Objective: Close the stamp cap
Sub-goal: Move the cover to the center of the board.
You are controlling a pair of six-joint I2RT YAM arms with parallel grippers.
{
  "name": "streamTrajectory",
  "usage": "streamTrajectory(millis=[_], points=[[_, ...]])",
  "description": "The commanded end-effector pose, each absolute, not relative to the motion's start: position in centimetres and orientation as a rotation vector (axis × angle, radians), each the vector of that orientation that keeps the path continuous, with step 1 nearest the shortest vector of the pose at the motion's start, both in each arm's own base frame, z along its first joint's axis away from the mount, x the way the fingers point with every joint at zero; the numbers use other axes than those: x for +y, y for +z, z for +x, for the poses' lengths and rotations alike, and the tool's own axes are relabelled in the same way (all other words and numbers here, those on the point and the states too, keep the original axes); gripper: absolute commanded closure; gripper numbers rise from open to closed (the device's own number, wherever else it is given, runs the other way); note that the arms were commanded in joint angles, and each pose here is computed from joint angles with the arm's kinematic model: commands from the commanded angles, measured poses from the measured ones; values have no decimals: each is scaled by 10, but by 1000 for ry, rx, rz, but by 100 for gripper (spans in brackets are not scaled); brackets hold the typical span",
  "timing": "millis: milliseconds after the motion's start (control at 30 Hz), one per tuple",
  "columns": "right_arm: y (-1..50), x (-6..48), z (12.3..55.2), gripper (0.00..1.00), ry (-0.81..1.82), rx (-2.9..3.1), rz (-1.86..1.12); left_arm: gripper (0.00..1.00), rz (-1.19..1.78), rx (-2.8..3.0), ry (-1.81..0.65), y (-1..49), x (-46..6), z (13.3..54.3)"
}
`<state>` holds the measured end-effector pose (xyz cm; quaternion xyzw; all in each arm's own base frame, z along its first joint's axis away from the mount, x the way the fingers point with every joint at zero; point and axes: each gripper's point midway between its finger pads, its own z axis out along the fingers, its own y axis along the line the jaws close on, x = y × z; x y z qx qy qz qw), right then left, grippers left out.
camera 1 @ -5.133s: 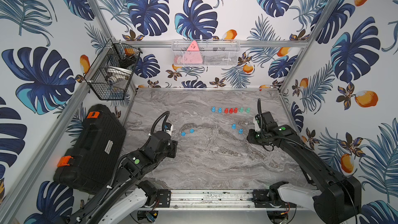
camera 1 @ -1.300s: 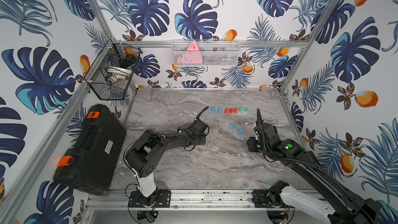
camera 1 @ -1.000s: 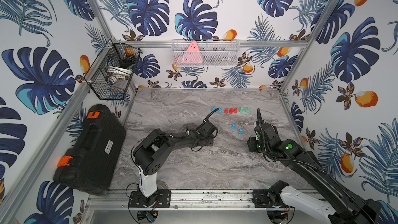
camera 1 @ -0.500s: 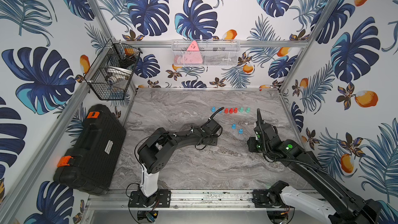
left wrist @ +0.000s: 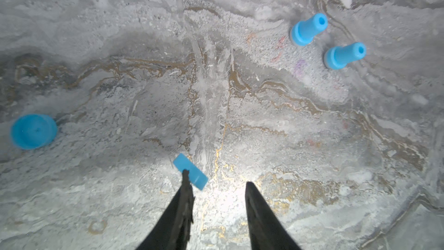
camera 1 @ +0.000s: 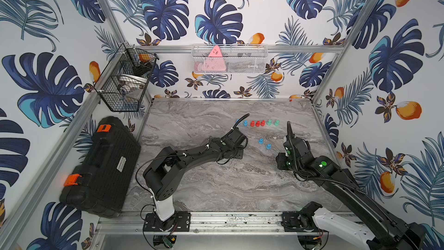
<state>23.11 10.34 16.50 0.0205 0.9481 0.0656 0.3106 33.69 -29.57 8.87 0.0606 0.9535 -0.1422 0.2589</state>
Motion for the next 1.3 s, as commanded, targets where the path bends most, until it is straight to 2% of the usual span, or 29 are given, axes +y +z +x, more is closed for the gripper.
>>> streamTrajectory(millis=[0, 233, 600, 967, 1267], points=[[166, 101, 233, 60, 153, 2496, 68, 58, 189, 2582, -351, 94, -290, 335], [167, 101, 232, 60, 155, 2493, 69, 59, 201, 2607, -333, 83, -289, 333], [166, 100, 232, 60, 150, 2495, 70, 59, 246, 2726, -247, 32, -288, 327], [167, 100, 232, 60, 151, 2490, 71, 59, 244, 2714, -260, 41, -288, 327], [168, 99, 232, 60, 146, 2485, 74, 59, 267, 2626, -271, 96, -275, 321]])
